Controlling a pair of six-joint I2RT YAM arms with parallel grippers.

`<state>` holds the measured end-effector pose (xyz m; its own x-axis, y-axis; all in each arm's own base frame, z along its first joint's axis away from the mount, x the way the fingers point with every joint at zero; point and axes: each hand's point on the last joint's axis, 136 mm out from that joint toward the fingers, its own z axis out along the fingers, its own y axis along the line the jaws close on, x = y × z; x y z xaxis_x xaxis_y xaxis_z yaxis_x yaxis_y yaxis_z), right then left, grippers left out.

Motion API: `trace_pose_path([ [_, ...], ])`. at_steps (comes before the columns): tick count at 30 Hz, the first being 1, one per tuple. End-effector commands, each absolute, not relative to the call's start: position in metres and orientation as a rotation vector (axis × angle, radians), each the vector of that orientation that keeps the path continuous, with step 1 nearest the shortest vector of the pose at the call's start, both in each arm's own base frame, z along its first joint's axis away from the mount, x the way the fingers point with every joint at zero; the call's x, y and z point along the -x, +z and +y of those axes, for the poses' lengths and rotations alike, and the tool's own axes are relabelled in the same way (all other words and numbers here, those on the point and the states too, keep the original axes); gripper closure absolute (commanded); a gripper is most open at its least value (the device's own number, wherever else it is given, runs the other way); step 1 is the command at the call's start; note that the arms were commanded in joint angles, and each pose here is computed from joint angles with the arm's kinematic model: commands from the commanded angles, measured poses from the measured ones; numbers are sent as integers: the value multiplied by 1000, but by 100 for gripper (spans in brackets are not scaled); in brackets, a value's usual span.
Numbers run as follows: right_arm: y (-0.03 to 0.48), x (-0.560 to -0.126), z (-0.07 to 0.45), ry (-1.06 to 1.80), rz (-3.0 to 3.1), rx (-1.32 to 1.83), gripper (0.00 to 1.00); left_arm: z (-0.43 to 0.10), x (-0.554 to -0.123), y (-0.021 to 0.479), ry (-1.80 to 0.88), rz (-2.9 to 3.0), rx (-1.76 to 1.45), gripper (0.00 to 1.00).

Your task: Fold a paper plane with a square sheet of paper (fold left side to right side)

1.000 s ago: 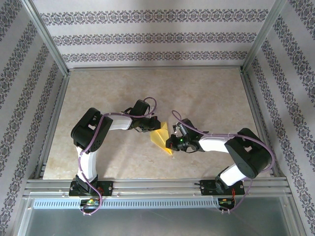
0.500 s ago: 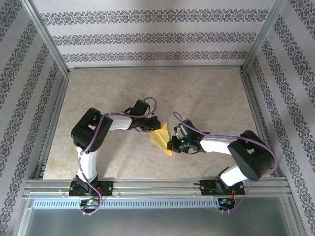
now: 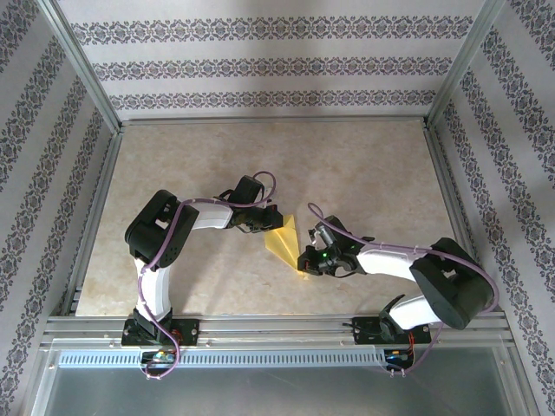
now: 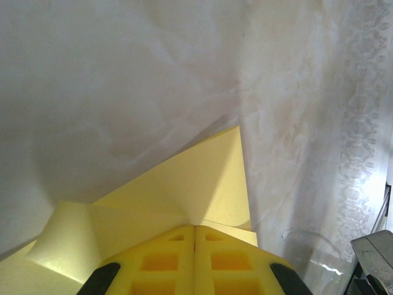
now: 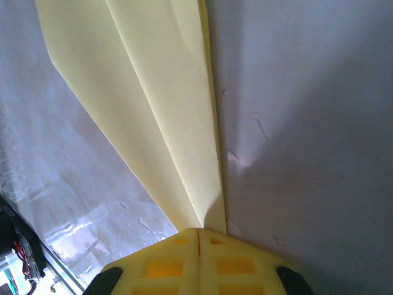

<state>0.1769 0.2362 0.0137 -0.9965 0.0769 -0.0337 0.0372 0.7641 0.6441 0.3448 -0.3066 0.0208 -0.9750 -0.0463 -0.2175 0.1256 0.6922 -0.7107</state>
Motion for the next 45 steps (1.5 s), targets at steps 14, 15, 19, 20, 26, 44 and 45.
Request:
trace_pose_path([
  [14, 53, -184, 208, 1011, 2867, 5, 82, -302, -364, 66, -1218, 2571, -12, 82],
  [15, 58, -192, 208, 1025, 2833, 13, 77, -300, -367, 79, -1232, 2542, -13, 80],
  [19, 77, -228, 214, 1066, 2687, 86, 60, -277, -378, 120, -1213, 2447, 31, 77],
  [20, 81, -239, 217, 1070, 2648, 107, 57, -268, -378, 128, -1194, 2434, 42, 77],
  [26, 82, -273, 239, 1114, 2576, 260, 53, -231, -360, 144, -1102, 2406, 96, 73],
  [44, 51, -289, 265, 1294, 2565, 274, 91, -194, -324, 125, -1077, 2400, 257, 63],
  [45, 55, -290, 265, 1304, 2554, 274, 97, -192, -325, 130, -1079, 2383, 259, 62],
])
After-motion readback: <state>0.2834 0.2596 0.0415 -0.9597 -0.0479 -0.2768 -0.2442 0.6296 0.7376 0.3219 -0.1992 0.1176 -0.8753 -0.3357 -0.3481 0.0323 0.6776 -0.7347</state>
